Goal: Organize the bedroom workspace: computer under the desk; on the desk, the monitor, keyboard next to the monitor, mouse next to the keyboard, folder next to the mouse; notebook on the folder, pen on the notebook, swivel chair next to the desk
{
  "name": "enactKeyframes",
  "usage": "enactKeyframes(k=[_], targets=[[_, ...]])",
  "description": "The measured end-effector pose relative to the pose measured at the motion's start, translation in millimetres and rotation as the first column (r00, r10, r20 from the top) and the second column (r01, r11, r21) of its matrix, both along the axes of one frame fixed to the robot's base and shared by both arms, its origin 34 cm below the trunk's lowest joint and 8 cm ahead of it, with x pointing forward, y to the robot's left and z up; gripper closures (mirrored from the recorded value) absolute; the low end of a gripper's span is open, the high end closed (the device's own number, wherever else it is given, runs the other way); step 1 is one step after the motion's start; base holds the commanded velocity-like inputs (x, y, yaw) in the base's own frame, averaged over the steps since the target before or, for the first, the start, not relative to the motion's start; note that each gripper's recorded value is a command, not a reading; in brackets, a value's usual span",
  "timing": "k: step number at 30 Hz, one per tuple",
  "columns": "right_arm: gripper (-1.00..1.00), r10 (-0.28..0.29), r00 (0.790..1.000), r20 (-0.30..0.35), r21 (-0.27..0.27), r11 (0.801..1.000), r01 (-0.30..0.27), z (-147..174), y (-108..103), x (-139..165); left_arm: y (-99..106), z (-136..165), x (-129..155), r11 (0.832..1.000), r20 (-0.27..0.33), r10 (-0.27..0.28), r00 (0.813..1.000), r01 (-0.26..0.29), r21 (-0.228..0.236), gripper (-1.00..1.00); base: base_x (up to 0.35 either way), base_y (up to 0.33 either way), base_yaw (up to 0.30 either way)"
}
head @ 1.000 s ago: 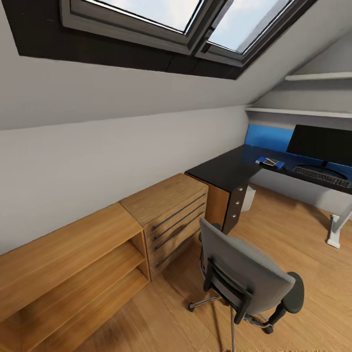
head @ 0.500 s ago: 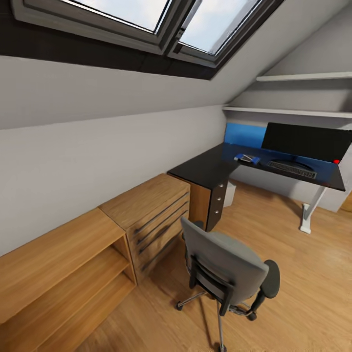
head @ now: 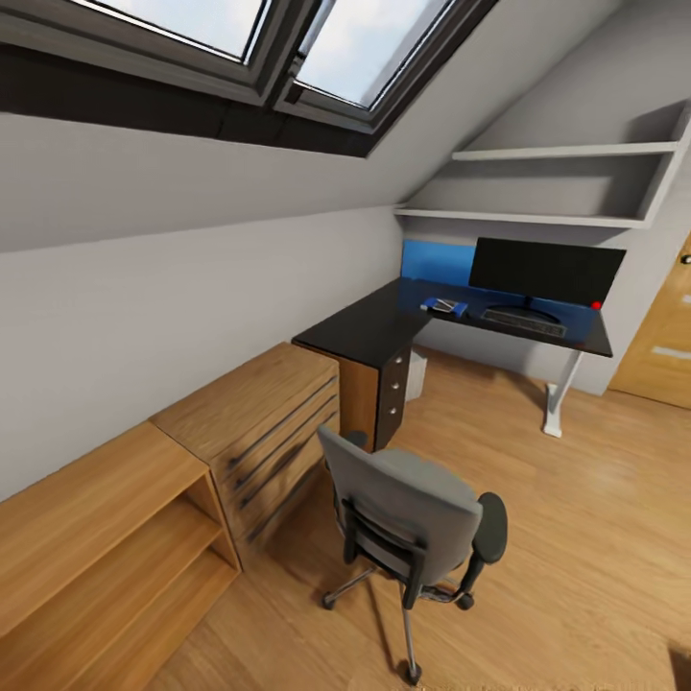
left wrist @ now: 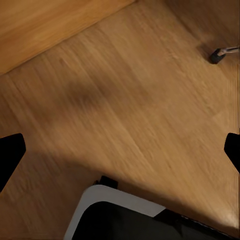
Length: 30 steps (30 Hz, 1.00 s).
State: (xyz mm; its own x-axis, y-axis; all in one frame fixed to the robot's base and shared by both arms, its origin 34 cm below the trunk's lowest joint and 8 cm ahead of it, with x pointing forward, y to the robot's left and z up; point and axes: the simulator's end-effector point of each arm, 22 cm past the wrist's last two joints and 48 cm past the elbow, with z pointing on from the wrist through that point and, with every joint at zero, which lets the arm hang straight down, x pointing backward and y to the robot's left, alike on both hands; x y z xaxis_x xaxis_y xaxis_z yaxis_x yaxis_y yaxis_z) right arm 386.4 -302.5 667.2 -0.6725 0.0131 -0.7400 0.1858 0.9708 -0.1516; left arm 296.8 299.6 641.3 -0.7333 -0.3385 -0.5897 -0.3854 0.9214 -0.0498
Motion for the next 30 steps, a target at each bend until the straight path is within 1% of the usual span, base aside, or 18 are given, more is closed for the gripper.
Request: enactKeyframes(k=[24, 30], targets=[[-1.0, 0.0, 1.0, 0.0, 0.001, 1.0, 0.0, 0.0, 1.1, 0.1, -2.6, 0.2, 0.9, 1.0, 0.004, -0.008, 1.0, 0.008, -0.007, -1.0, 0.0, 0.0, -0.259], [-1.0, -0.002, 1.0, -0.003, 0.002, 1.0, 0.002, -0.9, 0.8, -1.0, -2.4, -0.3, -0.2, 1.0, 0.001, -0.008, 1.0, 0.008, -0.006, -1.0, 0.0, 0.0, -0.21]])
